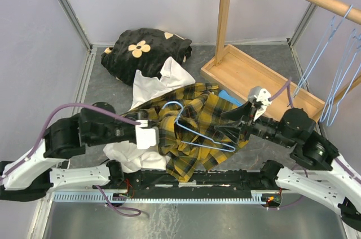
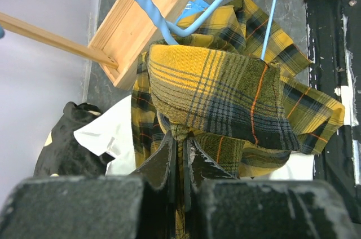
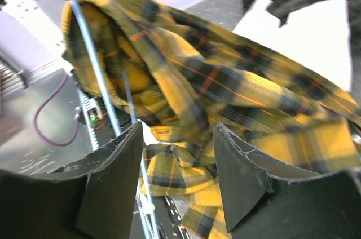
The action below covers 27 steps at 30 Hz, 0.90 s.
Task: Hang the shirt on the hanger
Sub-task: Hang the shirt on the hanger.
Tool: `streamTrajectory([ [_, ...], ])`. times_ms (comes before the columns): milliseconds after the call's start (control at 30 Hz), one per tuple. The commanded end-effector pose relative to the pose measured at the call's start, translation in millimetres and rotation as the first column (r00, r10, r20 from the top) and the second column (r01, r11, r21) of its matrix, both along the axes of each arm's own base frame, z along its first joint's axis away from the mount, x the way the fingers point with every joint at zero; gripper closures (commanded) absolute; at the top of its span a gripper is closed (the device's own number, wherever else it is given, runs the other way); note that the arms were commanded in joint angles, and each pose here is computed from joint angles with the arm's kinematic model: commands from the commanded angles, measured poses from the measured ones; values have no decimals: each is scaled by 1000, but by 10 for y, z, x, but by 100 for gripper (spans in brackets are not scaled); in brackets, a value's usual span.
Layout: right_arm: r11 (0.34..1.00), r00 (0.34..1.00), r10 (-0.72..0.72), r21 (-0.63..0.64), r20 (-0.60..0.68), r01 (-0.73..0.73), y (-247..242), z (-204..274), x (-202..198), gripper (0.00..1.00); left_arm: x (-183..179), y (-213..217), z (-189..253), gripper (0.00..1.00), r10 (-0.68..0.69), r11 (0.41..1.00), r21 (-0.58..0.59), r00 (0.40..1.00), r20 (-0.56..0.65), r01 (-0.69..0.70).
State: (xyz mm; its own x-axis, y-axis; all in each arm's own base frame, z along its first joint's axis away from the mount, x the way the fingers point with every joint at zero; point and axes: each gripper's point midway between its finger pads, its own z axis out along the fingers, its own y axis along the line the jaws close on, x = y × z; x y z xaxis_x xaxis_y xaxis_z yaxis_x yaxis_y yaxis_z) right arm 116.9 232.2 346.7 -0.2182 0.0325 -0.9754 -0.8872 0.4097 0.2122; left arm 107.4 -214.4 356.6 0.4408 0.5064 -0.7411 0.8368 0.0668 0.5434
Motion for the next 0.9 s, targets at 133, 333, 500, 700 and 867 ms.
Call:
streamTrajectory([
  [133, 934, 933, -352, -103, -81, 343, -592, -160, 275, 39, -144, 254, 187, 97, 8, 983, -184, 1000, 1, -8],
  [333, 913, 901, -404, -131, -161, 386, -526, -390, 375, 39, -144, 358, 288, 97, 30, 974, -227, 999, 19, -25],
  [500, 870, 830, -488, -66, -269, 489, -573, -675, 471, 41, 24, 431, 380, 97, 144, 950, -282, 989, 25, -131],
  [700, 852, 789, -470, 30, -395, 522, -474, -886, 496, 39, 286, 463, 435, 97, 308, 896, -338, 952, 5, -288],
  [867, 833, 761, -395, 149, -514, 533, -304, -998, 476, 38, 449, 469, 461, 97, 401, 857, -353, 916, 2, -375],
])
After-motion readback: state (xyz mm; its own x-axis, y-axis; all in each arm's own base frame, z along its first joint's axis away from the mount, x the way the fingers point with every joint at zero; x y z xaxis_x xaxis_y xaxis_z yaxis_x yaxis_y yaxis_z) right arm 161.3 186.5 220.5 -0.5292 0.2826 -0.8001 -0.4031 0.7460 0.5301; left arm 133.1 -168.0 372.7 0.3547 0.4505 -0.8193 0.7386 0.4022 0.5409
